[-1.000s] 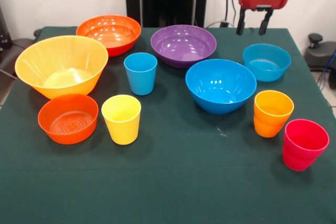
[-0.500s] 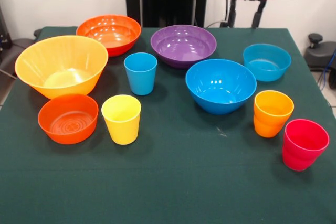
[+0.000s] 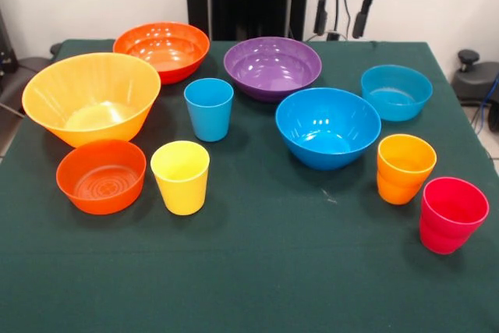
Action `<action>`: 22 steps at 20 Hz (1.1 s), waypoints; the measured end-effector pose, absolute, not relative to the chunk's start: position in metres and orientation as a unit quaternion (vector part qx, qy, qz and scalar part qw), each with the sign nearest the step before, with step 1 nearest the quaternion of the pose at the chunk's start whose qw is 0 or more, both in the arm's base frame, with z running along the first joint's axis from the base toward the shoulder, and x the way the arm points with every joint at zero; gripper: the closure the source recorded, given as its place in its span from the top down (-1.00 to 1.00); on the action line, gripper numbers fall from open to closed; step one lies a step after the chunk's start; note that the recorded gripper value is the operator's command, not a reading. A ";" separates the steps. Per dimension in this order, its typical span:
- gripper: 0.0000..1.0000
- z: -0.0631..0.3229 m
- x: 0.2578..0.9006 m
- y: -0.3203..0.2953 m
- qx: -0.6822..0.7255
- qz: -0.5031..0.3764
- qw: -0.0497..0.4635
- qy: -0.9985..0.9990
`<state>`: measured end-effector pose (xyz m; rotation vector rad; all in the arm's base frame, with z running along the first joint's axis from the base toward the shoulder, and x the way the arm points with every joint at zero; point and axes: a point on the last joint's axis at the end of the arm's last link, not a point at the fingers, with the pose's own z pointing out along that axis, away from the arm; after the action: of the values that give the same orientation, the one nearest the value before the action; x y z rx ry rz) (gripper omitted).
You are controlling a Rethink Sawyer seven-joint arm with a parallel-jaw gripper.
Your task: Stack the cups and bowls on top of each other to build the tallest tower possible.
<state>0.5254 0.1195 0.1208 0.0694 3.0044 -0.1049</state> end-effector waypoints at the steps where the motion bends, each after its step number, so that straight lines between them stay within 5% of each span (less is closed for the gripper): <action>1: 1.00 0.120 0.526 0.116 0.026 -0.034 0.067 0.997; 22: 1.00 0.106 0.525 0.131 0.011 -0.032 0.057 0.998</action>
<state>0.5252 0.1314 0.1059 0.0336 3.0258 -0.0970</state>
